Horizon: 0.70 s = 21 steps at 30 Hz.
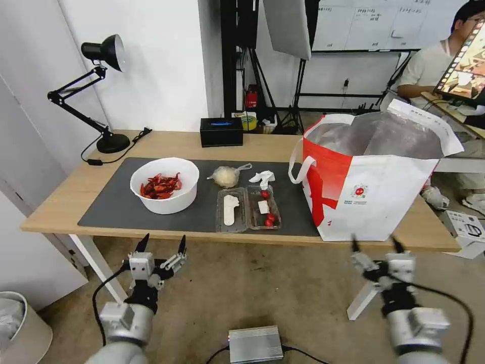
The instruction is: Pick up the trash from the table and place it into the takeout bag.
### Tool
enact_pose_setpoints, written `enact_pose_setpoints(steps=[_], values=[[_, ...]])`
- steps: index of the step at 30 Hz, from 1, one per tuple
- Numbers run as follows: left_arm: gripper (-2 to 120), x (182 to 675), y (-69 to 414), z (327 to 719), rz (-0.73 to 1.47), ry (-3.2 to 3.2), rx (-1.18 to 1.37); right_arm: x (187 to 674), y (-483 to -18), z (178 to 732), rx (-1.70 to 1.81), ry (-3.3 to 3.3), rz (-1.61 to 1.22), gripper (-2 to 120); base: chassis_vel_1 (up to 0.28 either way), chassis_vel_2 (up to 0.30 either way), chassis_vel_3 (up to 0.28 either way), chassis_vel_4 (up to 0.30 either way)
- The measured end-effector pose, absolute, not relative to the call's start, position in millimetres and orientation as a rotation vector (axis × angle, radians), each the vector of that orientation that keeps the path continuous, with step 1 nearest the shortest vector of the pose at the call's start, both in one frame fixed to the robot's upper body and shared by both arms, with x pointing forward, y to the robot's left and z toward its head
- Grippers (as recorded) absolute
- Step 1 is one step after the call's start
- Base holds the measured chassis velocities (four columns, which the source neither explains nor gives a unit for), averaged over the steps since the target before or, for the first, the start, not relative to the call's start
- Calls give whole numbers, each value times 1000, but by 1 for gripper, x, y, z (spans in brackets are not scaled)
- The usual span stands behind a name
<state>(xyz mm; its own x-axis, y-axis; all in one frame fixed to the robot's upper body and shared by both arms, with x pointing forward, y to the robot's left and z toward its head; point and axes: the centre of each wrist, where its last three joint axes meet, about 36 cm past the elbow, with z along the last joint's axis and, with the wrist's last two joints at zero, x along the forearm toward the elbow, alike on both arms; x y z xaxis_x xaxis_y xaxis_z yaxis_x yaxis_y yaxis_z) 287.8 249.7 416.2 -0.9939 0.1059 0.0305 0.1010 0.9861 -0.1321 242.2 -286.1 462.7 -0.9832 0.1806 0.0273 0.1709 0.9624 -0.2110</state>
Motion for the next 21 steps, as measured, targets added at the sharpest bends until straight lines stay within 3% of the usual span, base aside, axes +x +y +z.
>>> enact_pose_setpoints(steps=[10, 21], values=[[100, 311, 264, 421, 435, -3057, -275, 251, -309, 482, -437, -3083, 375, 86, 0, 0, 0, 0], [100, 309, 259, 425, 484, -3041, -335, 251, -309, 479, -440, -3080, 364, 88, 0, 0, 0, 0]])
